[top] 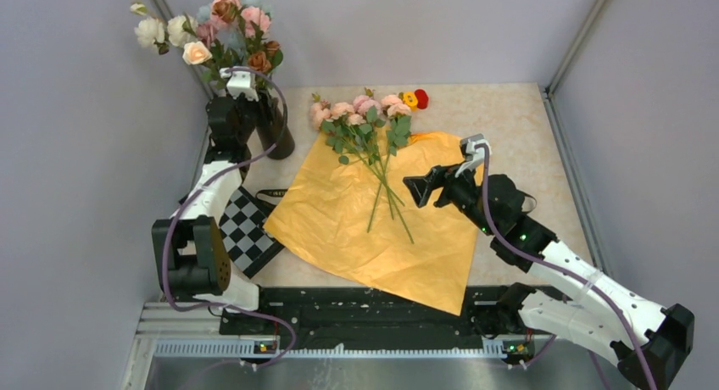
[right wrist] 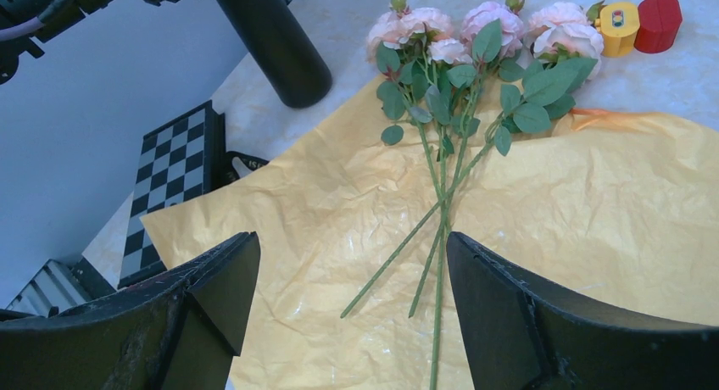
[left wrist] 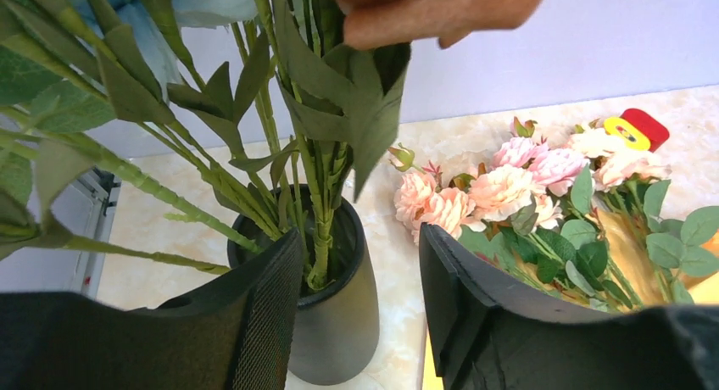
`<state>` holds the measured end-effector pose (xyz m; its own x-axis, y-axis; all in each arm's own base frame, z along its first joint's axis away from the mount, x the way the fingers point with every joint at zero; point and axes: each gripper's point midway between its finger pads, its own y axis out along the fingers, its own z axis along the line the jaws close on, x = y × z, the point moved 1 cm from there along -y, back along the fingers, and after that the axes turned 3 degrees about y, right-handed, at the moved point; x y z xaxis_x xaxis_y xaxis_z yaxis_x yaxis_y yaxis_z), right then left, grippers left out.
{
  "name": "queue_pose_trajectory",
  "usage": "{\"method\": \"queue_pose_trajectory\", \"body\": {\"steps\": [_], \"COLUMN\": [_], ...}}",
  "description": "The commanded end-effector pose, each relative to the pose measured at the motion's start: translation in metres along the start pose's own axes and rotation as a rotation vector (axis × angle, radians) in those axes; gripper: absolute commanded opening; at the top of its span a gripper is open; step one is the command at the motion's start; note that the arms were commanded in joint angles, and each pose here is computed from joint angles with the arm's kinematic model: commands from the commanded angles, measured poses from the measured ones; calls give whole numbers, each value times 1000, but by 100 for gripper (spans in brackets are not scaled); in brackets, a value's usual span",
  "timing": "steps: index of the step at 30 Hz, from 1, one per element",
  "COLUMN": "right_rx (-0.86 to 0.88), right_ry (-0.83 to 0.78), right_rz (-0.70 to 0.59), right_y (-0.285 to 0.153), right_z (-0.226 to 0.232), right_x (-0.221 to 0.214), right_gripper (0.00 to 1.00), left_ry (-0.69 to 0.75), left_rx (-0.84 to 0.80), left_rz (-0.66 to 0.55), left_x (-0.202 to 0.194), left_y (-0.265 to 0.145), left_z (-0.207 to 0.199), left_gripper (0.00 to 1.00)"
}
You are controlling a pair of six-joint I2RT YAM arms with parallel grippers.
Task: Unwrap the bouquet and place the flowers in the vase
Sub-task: Insert the fake flower into the vase.
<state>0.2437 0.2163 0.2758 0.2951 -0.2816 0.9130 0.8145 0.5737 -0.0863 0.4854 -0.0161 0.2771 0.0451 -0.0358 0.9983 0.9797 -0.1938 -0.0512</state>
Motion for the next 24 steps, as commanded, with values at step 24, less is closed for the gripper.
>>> {"method": "queue_pose_trajectory", "body": {"steps": [24], "right_rx": [-157], "right_ry": [-1], "right_rz": [106], "right_y": [12], "right_z": [-24], "right_x": [-16], "right_gripper": [72], "left_ry": [-231], "left_rx": [-158], "left_rz": [73], "left_x": [39], "left_y": [-116], "left_z": [-62], "left_gripper": [93]}}
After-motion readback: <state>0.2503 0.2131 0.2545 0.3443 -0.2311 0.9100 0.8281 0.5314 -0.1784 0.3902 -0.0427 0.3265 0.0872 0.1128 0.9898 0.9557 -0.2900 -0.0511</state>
